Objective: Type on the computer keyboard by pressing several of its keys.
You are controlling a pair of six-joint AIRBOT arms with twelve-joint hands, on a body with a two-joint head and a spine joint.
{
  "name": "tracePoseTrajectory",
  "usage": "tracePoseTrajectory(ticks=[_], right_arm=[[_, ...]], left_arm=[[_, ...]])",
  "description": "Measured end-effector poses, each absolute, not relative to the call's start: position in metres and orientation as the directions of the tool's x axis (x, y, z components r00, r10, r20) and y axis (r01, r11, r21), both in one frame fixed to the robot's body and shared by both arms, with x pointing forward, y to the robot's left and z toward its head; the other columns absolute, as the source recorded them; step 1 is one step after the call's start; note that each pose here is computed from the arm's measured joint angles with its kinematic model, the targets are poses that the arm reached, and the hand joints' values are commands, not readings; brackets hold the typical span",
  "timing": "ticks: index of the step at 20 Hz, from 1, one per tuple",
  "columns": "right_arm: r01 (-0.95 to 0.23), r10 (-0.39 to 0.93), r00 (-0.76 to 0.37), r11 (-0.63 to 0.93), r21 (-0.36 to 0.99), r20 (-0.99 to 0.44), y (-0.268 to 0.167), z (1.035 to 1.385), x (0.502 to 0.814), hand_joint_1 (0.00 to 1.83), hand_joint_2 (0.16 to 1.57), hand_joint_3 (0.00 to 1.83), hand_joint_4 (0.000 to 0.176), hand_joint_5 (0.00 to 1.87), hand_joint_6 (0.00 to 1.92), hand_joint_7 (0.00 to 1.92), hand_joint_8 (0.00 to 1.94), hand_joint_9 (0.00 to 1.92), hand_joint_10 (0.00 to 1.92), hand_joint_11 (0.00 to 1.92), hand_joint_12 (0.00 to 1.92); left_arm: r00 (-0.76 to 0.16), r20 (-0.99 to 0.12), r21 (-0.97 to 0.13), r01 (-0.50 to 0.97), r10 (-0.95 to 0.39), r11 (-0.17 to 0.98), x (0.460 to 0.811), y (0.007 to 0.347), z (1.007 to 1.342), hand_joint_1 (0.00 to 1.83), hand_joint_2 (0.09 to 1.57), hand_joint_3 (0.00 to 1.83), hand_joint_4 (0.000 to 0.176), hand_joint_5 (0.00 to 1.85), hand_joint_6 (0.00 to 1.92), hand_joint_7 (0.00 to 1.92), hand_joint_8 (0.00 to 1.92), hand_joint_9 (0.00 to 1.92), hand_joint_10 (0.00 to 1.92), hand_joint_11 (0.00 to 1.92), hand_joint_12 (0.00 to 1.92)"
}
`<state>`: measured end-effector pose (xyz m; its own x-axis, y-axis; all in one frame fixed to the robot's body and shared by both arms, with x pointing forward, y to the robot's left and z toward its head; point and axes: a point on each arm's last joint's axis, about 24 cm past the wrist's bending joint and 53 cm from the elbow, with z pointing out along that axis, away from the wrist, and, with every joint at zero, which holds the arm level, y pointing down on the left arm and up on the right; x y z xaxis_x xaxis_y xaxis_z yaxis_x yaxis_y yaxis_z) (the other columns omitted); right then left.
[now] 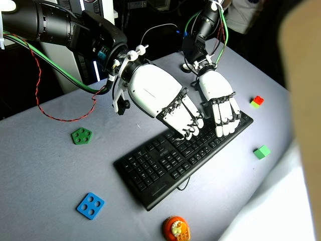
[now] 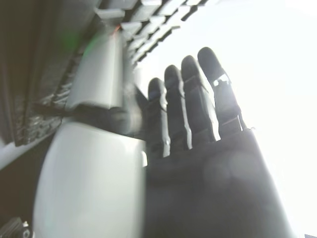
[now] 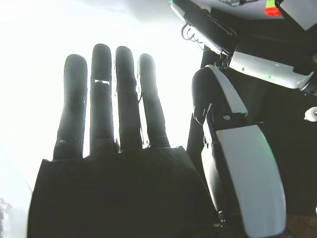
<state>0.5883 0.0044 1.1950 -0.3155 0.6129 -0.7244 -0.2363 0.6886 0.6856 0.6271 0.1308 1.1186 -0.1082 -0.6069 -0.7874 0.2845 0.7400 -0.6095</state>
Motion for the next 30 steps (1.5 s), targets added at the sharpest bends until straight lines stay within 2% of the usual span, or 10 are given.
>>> tracePoseTrajectory(ticks=[2, 3, 7, 11, 18, 21, 22, 23, 26, 30], right_arm=[[-0.236, 0.612, -0.317, 0.689, 0.686, -0.724, 0.005, 1.195, 0.588, 0.41, 1.35, 0.00, 0.000, 0.35, 0.29, 0.47, 0.00, 0.25, 0.70, 0.00, 1.62], [-0.236, 0.613, -0.316, 0.689, 0.686, -0.724, 0.004, 1.195, 0.588, 0.42, 1.35, 0.00, 0.000, 0.36, 0.29, 0.48, 0.01, 0.26, 0.70, 0.00, 1.62], [-0.238, 0.611, -0.319, 0.688, 0.685, -0.724, 0.005, 1.195, 0.588, 0.45, 1.34, 0.00, 0.000, 0.38, 0.30, 0.49, 0.01, 0.27, 0.71, 0.00, 1.64], [-0.239, 0.610, -0.320, 0.689, 0.685, -0.725, 0.005, 1.194, 0.588, 0.43, 1.34, 0.00, 0.000, 0.36, 0.30, 0.47, 0.00, 0.26, 0.71, 0.00, 1.63], [-0.242, 0.602, -0.330, 0.691, 0.681, -0.727, 0.007, 1.191, 0.585, 0.41, 1.35, 0.00, 0.000, 0.35, 0.29, 0.47, 0.00, 0.27, 0.71, 0.00, 1.63], [-0.239, 0.598, -0.332, 0.695, 0.678, -0.729, 0.007, 1.189, 0.585, 0.40, 1.35, 0.00, 0.000, 0.36, 0.29, 0.47, 0.00, 0.26, 0.70, 0.00, 1.62], [-0.240, 0.598, -0.333, 0.694, 0.678, -0.730, 0.007, 1.189, 0.585, 0.40, 1.35, 0.00, 0.000, 0.36, 0.29, 0.47, 0.00, 0.26, 0.70, 0.00, 1.62], [-0.241, 0.596, -0.332, 0.695, 0.677, -0.731, 0.007, 1.189, 0.584, 0.40, 1.35, 0.00, 0.000, 0.36, 0.30, 0.47, 0.00, 0.26, 0.70, 0.00, 1.62], [-0.242, 0.592, -0.339, 0.696, 0.676, -0.731, 0.008, 1.186, 0.583, 0.42, 1.35, 0.00, 0.000, 0.37, 0.30, 0.49, 0.01, 0.28, 0.70, 0.00, 1.63], [-0.242, 0.590, -0.342, 0.696, 0.676, -0.731, 0.009, 1.185, 0.583, 0.43, 1.35, 0.00, 0.000, 0.35, 0.28, 0.48, 0.01, 0.27, 0.69, 0.00, 1.62]], left_arm=[[-0.110, -0.787, -0.610, 0.288, -0.607, 0.738, 0.626, 0.130, 1.118, 1.07, 1.16, 0.00, 0.000, 0.28, 0.00, 0.34, 0.01, 0.30, 0.02, 0.00, 0.96], [-0.111, -0.784, -0.613, 0.290, -0.611, 0.735, 0.625, 0.129, 1.119, 0.56, 1.34, 0.03, 0.000, 0.17, 0.01, 0.32, 0.01, 0.28, 0.01, 0.00, 0.89], [-0.119, -0.786, -0.612, 0.289, -0.606, 0.737, 0.625, 0.129, 1.117, 0.21, 1.32, 0.00, 0.000, 0.23, 0.01, 0.38, 0.01, 0.34, 0.02, 0.00, 0.98], [-0.132, -0.787, -0.613, 0.278, -0.603, 0.740, 0.624, 0.135, 1.113, 0.05, 1.30, 0.00, 0.000, 0.25, 0.01, 0.39, 0.00, 0.35, 0.02, 0.00, 1.00], [-0.141, -0.804, -0.593, 0.269, -0.578, 0.759, 0.619, 0.145, 1.102, 0.14, 1.31, 0.00, 0.000, 0.25, 0.01, 0.37, 0.00, 0.33, 0.01, 0.00, 0.96], [-0.127, -0.809, -0.583, 0.293, -0.574, 0.758, 0.624, 0.143, 1.102, 0.60, 1.29, 0.00, 0.000, 0.19, 0.01, 0.33, 0.01, 0.30, 0.00, 0.00, 0.92], [-0.124, -0.809, -0.582, 0.294, -0.574, 0.758, 0.624, 0.143, 1.102, 0.60, 1.29, 0.00, 0.000, 0.19, 0.01, 0.33, 0.01, 0.30, 0.00, 0.00, 0.92], [-0.124, -0.809, -0.584, 0.291, -0.575, 0.758, 0.625, 0.144, 1.101, 0.90, 1.22, 0.00, 0.000, 0.21, 0.01, 0.31, 0.01, 0.29, 0.01, 0.00, 0.92], [-0.103, -0.795, -0.596, 0.317, -0.598, 0.738, 0.623, 0.143, 1.111, 1.36, 1.09, 0.00, 0.000, 0.30, 0.03, 0.36, 0.01, 0.29, 0.01, 0.00, 0.94], [-0.110, -0.794, -0.596, 0.341, -0.598, 0.727, 0.620, 0.137, 1.113, 1.18, 1.15, 0.00, 0.000, 0.29, 0.01, 0.35, 0.00, 0.28, 0.00, 0.00, 0.94]])
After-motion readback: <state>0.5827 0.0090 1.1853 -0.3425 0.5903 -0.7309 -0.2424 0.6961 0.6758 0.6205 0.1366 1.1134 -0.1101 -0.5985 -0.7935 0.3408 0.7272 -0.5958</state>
